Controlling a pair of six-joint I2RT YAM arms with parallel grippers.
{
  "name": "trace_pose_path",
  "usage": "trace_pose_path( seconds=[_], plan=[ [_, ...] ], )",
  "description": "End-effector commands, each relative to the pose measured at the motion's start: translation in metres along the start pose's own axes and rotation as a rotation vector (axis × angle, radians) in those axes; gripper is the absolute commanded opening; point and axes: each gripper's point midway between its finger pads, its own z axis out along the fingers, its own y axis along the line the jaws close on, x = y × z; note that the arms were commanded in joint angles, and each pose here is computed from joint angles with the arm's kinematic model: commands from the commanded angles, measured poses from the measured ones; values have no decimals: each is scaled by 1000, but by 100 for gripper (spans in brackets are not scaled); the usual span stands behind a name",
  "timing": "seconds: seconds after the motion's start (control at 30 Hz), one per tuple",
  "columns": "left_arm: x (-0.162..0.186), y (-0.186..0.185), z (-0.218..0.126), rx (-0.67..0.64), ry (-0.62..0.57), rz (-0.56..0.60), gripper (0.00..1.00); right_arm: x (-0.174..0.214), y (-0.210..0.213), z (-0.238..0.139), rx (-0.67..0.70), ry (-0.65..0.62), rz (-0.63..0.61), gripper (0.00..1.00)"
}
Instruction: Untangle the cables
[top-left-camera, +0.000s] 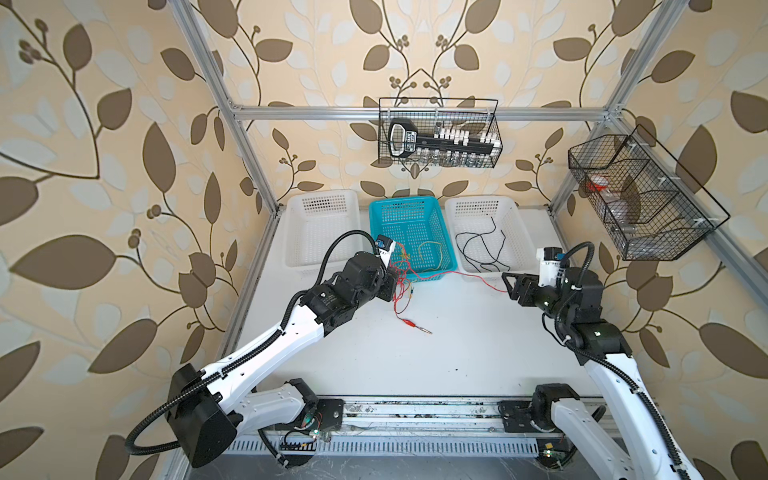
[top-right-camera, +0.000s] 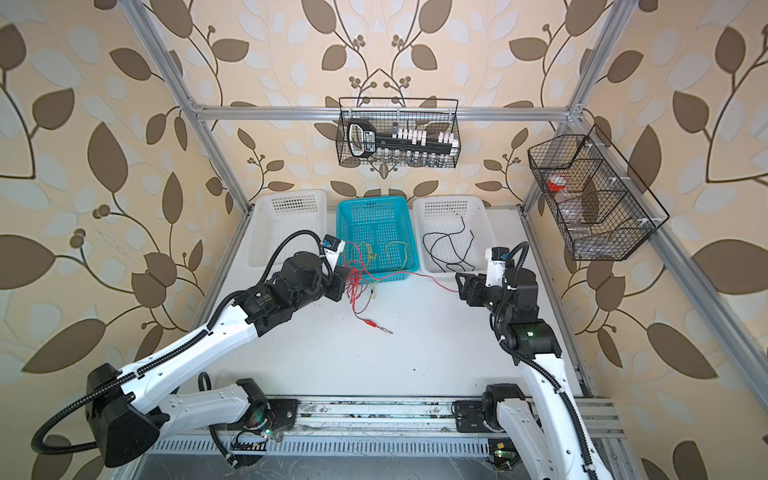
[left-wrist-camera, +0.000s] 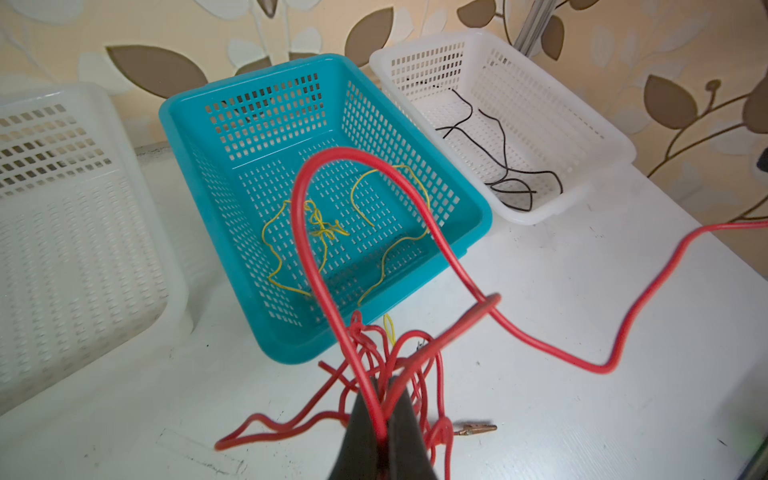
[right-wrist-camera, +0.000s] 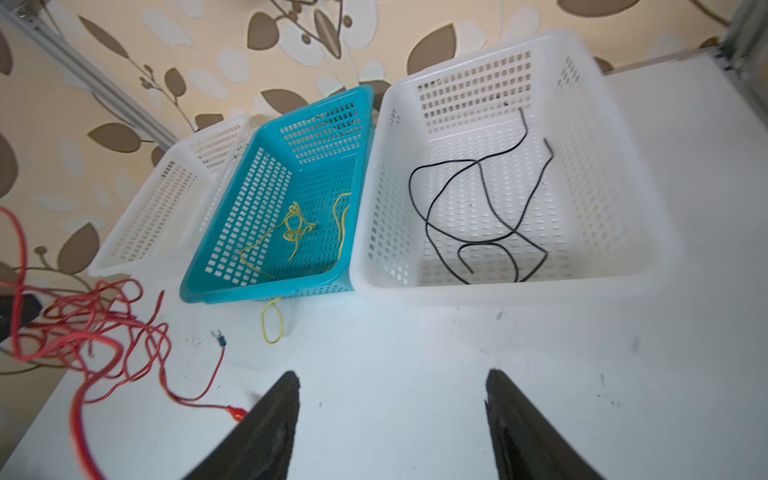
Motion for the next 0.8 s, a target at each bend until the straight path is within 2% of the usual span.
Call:
trace_pose_path(
  seconds=[0.0,0.17,0.4,0.63,0.77],
  plan=[
    [-14,30,-8,-112,-31,-82,0,-4,24,-6,-154,-26,-28,72],
    [0,65,-13,-195,-21,-175,0,-9,15,-10,-156,-42,35,73],
    [11,77,-18,-245,-17,-201,0,-27,19,-13,-261,-84,146,72],
    [25,104,-19,-349,35,-280,0,-39,-4,-22,-136,-141,178,72],
    [32,115,-17,-365,57,-336,0,-43,-11,-24,-125,-153,210,72]
  ],
)
